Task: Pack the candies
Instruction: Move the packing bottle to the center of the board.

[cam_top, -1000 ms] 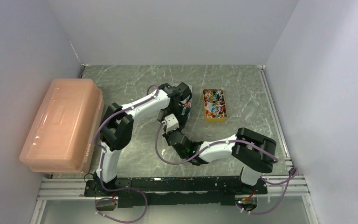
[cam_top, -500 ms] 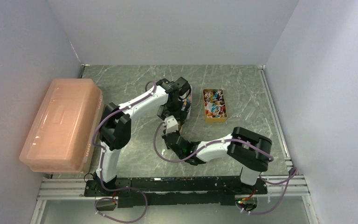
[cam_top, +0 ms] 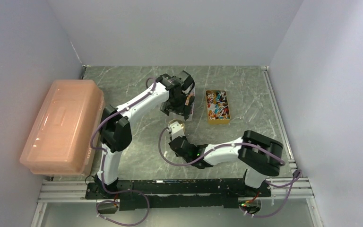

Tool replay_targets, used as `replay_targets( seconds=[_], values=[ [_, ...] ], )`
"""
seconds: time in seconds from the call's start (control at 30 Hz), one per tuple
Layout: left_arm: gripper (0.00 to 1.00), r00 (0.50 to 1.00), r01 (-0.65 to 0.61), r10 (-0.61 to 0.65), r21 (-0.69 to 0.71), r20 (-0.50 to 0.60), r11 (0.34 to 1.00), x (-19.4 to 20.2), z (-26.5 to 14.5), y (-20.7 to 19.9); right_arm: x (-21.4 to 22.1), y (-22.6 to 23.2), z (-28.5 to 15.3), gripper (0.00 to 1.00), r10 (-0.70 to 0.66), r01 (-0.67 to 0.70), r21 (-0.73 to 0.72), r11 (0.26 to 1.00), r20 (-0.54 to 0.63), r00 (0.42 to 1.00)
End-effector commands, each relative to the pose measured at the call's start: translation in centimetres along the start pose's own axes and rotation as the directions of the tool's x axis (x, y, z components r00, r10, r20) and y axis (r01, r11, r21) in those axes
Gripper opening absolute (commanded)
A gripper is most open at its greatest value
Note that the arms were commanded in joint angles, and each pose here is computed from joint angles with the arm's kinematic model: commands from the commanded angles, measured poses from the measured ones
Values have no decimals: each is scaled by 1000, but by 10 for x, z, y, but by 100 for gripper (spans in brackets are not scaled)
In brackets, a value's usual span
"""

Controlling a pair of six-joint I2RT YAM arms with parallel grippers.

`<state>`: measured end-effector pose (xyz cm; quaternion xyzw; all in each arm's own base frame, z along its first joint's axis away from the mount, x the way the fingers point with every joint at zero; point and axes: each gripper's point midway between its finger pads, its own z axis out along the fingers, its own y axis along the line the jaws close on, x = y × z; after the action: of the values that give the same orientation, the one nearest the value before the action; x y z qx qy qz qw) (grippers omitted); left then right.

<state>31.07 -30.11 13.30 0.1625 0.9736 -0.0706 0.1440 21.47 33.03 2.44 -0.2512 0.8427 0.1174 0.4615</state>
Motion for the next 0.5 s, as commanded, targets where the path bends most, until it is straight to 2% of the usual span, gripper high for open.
replay_targets(
  seconds=[0.0, 0.27, 0.47],
  values=[
    [93, 992, 2, -2, 6, 130, 1000, -20, -40, 4, -34, 9, -23, 0, 21, -14, -75, 997, 83, 996],
    [93, 965, 18, -19, 5, 261, 1000, -31, -73, 12, -71, 12, -63, 0, 63, -38, -166, 985, 149, 987],
    [93, 918, 36, -43, 27, 394, 999, -22, -103, 25, -86, -3, -94, 0, 73, -46, -171, 984, 156, 985]
  ],
)
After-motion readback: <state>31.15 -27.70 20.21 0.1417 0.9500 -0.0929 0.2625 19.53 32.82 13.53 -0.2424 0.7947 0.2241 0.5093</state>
